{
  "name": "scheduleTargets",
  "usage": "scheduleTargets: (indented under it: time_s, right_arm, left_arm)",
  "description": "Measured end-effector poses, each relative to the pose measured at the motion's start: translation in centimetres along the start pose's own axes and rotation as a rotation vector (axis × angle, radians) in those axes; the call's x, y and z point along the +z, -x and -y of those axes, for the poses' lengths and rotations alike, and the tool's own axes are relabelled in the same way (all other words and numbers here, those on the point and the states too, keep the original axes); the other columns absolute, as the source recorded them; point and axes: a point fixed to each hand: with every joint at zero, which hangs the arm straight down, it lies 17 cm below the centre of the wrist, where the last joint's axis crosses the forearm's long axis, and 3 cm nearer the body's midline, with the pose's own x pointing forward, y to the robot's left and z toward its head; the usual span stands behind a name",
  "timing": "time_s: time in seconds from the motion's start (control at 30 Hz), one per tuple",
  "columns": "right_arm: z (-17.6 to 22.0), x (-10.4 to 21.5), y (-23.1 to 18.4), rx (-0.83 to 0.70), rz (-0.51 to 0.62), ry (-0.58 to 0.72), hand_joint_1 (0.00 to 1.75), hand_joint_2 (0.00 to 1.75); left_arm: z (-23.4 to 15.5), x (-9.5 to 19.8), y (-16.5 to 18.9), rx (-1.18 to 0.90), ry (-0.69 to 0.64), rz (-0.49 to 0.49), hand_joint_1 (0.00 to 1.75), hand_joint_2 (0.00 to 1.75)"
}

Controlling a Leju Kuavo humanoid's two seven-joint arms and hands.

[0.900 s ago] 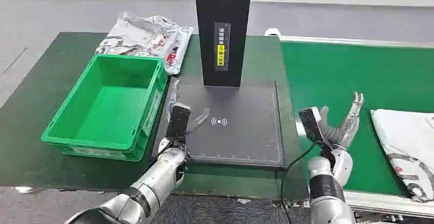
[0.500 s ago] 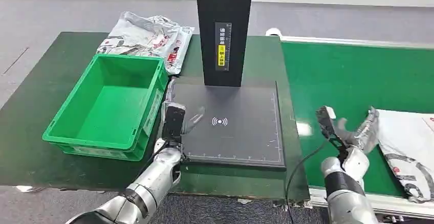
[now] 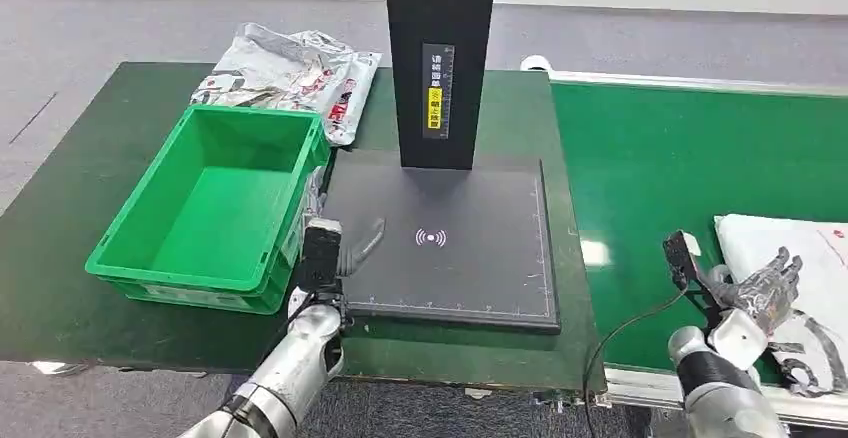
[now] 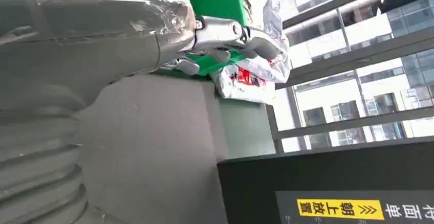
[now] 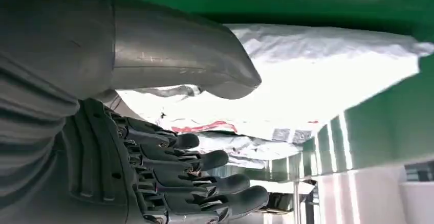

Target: Moved the parcel from conveyor to table for the left to box.

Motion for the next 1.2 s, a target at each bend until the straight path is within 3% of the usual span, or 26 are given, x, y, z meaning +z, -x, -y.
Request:
scheduleTargets:
  time_s: [0.23,0.33,0.5,1.2]
  right_arm:
    - [-1.2,0.8,1.2,-0.008,0.011,-0.021,0.00,1.75]
    - [-1.9,1.2,2.2,-0.008,0.065,-0.030,0.00,1.75]
    - [-2.2,1.6,3.6,0.054,0.000,-0.027,0.00,1.75]
    - [-2.8,1.9,3.8,0.066,-0.005,-0.042,0.00,1.75]
  left_arm:
    - [-0.1,0.2,0.3,0.002,0.003,-0.007,0.00,1.75]
    - [0.0,0.1,0.3,0.000,0.004,-0.008,0.00,1.75]
    - [0.0,0.0,0.3,0.000,0.001,-0.007,0.00,1.75]
    - [0.0,0.1,0.3,0.000,0.001,-0.008,0.00,1.75]
